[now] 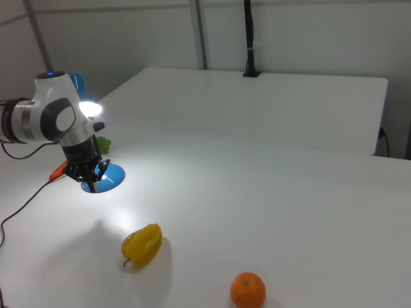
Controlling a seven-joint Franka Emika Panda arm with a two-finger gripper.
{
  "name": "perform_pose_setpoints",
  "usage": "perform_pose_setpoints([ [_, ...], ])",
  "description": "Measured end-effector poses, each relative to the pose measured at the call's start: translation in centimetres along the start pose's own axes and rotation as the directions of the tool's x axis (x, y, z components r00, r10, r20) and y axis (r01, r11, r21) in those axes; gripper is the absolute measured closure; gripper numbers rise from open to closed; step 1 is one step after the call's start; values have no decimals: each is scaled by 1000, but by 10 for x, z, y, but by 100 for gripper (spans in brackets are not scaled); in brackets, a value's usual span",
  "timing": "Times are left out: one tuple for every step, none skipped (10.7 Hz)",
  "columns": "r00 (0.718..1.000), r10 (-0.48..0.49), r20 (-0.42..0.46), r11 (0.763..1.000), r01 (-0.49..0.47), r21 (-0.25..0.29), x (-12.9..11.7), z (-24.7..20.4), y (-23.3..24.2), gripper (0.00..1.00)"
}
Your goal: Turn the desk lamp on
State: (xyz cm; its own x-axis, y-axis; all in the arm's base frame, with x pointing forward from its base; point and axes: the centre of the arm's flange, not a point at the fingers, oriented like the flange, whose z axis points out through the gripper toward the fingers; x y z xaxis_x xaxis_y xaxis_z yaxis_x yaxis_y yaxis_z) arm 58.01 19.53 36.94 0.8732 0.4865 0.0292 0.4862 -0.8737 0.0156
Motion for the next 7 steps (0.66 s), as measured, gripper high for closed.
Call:
perform_pose_setpoints([
  [998,10,58,1000,-10,4,-11,-10,4,99],
  [994,20,108,1000,-21,6,-22,-23,8,99],
  [988,34,153,999,-35,6,-34,-38,14,99],
  [981,49,186,999,-51,5,-46,-54,20,99],
  [974,69,214,997,-71,1,-60,-75,27,99],
  [970,86,229,996,-87,-3,-71,-91,31,99],
  [966,108,236,994,-109,-8,-81,-108,39,99],
])
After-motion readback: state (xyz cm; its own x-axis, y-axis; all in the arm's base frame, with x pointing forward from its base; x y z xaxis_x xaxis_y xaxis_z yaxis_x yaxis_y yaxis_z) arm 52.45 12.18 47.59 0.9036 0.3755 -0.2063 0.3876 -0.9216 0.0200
